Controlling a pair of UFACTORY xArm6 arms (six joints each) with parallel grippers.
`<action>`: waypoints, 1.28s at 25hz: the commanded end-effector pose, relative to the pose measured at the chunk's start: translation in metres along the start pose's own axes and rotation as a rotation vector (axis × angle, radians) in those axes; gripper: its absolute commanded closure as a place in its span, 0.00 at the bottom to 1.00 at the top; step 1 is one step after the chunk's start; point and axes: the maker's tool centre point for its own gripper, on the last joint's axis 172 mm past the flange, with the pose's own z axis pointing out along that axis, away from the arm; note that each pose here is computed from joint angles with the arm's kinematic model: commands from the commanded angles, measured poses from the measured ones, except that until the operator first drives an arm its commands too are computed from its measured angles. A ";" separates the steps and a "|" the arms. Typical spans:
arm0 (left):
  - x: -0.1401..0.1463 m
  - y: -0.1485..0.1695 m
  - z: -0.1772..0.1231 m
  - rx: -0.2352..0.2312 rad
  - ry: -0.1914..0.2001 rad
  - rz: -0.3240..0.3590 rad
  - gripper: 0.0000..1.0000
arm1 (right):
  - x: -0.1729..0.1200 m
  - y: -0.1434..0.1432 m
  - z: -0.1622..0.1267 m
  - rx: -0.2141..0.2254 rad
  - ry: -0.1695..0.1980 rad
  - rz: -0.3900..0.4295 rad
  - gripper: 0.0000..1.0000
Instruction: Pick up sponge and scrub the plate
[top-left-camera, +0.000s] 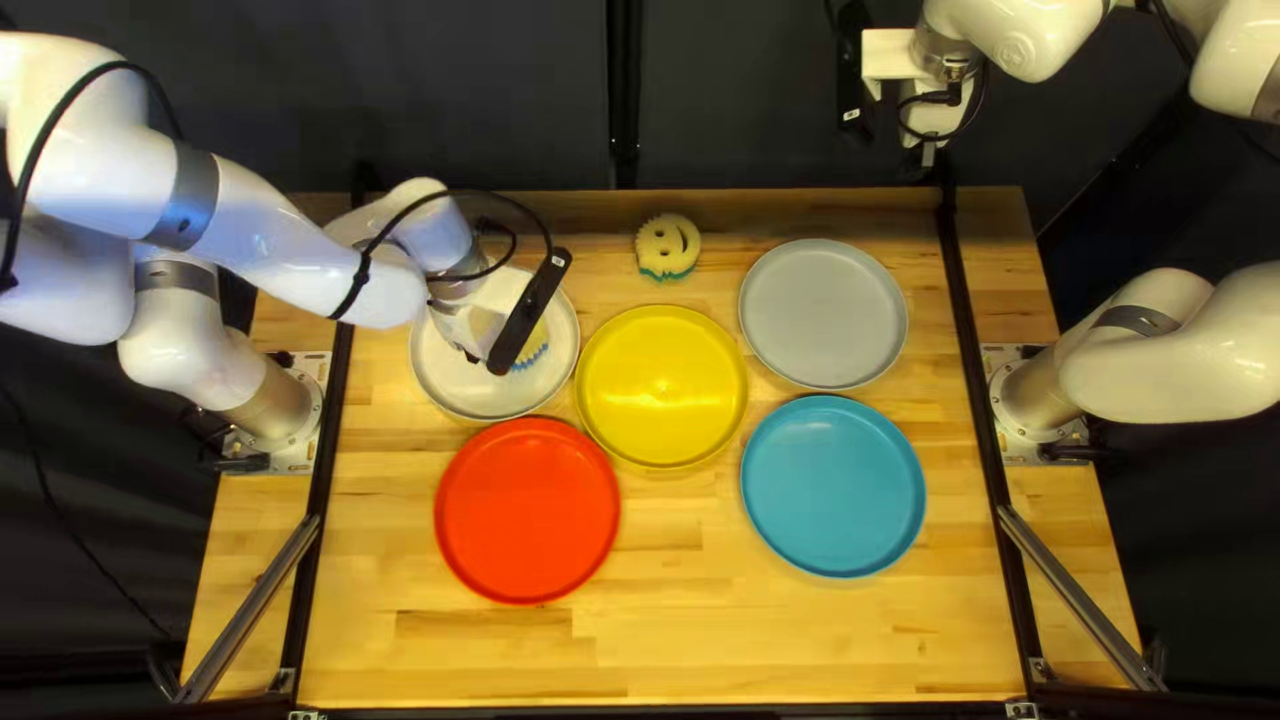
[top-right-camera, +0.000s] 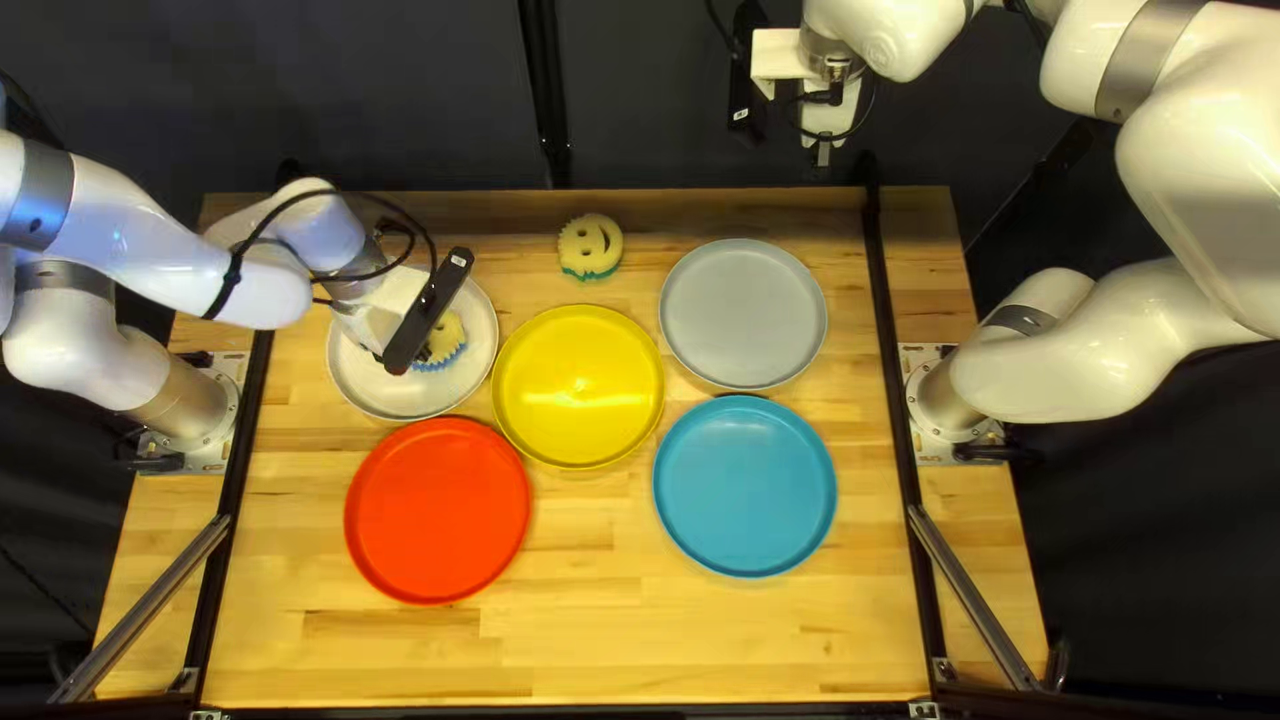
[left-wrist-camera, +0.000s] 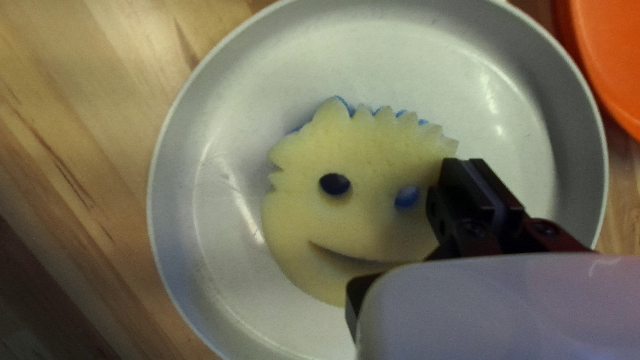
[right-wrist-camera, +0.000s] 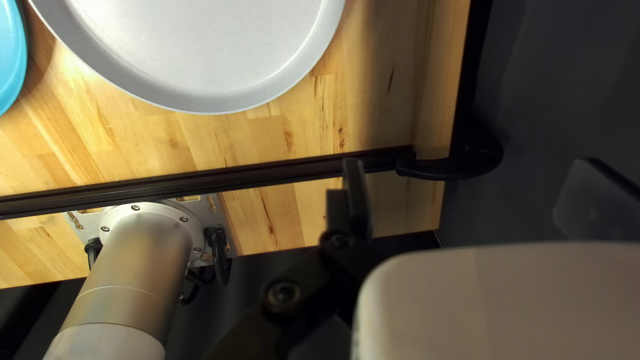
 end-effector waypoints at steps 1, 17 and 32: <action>0.005 0.001 -0.001 -0.003 -0.003 0.000 1.00 | 0.000 0.000 0.000 0.000 0.000 0.000 0.00; 0.062 0.023 0.018 0.017 -0.002 0.063 1.00 | 0.000 0.000 0.000 0.000 0.000 0.000 0.00; -0.005 0.001 0.010 -0.010 -0.036 0.008 1.00 | 0.000 0.000 0.000 0.000 0.000 0.000 0.00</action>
